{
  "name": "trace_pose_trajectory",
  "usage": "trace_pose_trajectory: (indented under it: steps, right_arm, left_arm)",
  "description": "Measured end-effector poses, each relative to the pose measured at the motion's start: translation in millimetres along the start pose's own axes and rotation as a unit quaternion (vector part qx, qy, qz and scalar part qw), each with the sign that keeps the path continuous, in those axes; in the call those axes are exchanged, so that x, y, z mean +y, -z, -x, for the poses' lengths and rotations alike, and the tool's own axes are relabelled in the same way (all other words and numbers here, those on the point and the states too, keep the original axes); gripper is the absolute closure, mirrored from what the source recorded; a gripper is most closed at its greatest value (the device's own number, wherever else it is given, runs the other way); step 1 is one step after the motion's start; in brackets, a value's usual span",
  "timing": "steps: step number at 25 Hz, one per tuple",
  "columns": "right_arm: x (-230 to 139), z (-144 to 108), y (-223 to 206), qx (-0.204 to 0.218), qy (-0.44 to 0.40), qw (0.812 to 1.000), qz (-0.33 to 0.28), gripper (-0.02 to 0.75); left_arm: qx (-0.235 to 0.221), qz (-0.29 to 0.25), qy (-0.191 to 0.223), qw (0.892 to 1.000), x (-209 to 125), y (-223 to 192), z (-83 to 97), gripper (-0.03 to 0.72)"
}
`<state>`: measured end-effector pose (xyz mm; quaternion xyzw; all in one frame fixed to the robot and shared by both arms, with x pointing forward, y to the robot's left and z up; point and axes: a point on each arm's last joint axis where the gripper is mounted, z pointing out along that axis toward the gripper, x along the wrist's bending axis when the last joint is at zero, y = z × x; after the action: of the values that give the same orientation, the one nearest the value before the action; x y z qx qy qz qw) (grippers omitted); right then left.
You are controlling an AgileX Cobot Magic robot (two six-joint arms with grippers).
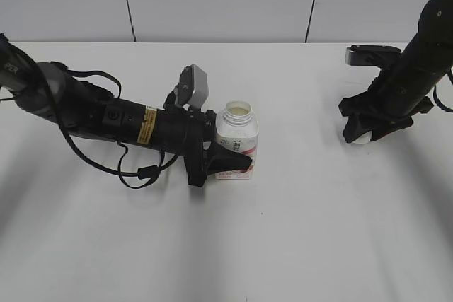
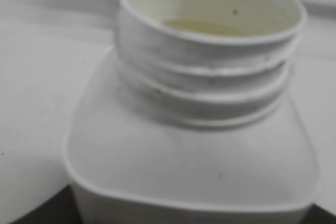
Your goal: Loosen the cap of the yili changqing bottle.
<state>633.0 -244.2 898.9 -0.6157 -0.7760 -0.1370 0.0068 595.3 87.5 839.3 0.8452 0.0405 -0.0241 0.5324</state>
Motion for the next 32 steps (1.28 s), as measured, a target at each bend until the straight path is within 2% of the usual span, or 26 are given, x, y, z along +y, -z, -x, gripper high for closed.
trace_pose_trajectory:
  steps: [10, 17, 29, 32]
  right_arm:
    - [0.2, 0.3, 0.0, -0.002, 0.000, 1.000, 0.001, 0.348]
    - [0.2, 0.3, 0.0, -0.002, -0.008, 1.000, 0.001, 0.257]
    - [2.6, -0.6, 3.0, 0.002, -0.010, 1.000, -0.002, 0.248]
    - [3.2, -0.7, 3.6, 0.002, -0.009, 1.000, -0.002, 0.247]
  left_arm:
    - [0.000, 0.000, 0.000, 1.000, 0.0, 0.0, 0.0, 0.300]
    - [-0.003, 0.001, -0.001, 1.000, 0.2, 0.0, 0.5, 0.300]
    - [-0.004, 0.002, 0.001, 1.000, 0.3, 0.0, 0.6, 0.300]
    - [-0.001, 0.004, 0.004, 1.000, 0.8, 0.0, 0.1, 0.270]
